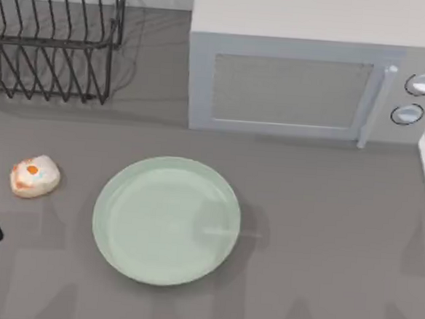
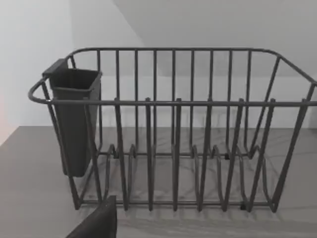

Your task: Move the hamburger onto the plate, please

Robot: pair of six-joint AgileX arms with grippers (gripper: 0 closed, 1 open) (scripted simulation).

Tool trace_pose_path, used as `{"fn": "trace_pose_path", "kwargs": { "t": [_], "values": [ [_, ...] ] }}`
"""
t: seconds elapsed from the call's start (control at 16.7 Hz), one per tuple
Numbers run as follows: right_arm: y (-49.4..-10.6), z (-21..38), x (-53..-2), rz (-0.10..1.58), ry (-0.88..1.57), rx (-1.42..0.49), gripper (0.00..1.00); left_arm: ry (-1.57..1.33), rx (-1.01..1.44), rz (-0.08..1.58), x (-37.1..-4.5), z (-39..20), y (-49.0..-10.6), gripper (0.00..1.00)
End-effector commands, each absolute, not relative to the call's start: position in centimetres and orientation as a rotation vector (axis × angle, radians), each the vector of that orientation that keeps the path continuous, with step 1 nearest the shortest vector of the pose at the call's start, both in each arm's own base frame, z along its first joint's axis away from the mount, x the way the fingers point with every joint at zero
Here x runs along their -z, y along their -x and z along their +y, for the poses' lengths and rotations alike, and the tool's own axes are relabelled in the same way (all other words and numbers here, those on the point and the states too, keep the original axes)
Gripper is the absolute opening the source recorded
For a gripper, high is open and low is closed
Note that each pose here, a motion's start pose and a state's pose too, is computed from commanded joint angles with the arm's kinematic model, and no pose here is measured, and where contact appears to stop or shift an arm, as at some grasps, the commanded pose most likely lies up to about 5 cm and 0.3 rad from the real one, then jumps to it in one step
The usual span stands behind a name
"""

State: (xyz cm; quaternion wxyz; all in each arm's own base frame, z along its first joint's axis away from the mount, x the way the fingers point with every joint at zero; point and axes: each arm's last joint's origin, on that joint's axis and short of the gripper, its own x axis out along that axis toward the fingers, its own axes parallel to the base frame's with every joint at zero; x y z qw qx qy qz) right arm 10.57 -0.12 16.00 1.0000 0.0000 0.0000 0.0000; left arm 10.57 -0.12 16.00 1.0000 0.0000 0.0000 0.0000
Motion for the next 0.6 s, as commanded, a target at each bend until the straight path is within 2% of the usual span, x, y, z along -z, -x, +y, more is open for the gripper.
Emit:
{"fn": "trace_pose_path", "kwargs": {
  "t": [0.3, 0.6],
  "values": [
    [-10.6, -0.1, -16.0, 0.000, 0.000, 0.000, 1.00, -0.058, 0.011, 0.050, -16.8, -0.2, -10.7, 1.00],
    [-10.6, -0.1, -16.0, 0.000, 0.000, 0.000, 1.00, -0.307, 0.105, 0.320, -19.5, -0.7, -12.4, 1.00]
  ]
}}
